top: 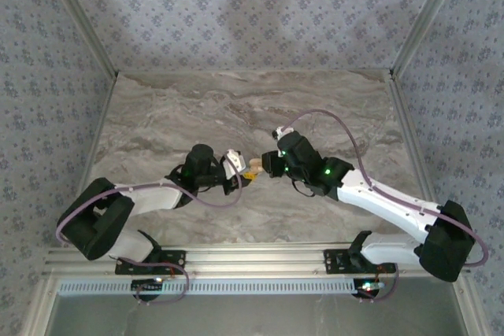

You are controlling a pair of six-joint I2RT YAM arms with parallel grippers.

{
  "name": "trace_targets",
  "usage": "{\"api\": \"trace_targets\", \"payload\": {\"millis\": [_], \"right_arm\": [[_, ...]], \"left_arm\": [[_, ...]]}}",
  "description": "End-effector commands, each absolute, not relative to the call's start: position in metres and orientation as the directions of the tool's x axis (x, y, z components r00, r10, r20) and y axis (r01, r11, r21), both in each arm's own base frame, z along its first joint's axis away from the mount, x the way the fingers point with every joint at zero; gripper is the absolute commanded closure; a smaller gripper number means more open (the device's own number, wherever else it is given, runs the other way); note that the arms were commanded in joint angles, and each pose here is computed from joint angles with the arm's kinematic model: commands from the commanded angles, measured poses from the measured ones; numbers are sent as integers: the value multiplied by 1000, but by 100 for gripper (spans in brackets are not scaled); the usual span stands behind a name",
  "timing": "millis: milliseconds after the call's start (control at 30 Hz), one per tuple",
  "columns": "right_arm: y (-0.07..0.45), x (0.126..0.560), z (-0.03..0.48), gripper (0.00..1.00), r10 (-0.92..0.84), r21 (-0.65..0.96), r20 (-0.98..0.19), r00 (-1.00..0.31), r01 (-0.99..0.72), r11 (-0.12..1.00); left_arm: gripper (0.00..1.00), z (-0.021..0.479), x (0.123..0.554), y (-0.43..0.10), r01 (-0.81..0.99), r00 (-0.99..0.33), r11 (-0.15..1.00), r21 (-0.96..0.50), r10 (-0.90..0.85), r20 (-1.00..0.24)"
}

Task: Insert the wireless bluetooth earbuds into the charging case

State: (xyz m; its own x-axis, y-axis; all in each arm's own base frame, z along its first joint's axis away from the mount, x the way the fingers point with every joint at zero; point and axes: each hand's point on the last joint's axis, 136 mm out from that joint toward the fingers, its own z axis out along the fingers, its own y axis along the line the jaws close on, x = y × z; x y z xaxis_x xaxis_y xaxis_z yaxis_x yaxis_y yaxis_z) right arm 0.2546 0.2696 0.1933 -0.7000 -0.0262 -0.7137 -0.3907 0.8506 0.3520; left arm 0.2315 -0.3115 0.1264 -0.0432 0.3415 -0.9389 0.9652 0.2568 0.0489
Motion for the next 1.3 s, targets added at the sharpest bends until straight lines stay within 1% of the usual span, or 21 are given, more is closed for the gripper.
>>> {"api": "trace_targets", "payload": {"millis": [0,967,1267], "right_arm": [[275,254,200,77,-22,347,-746,-666,-416,841],[286,250,194,76,10,369,-757,-653,-416,831],[291,241,192,76,1,397,-747,-665,-445,802]], "left_arm": [[87,156,234,-325,969,40,223,103,270,-962],[87,185,239,-329,962,16,266,61,170,-985],[87,195,243,-329,954,18,293,59,141,-990]]}}
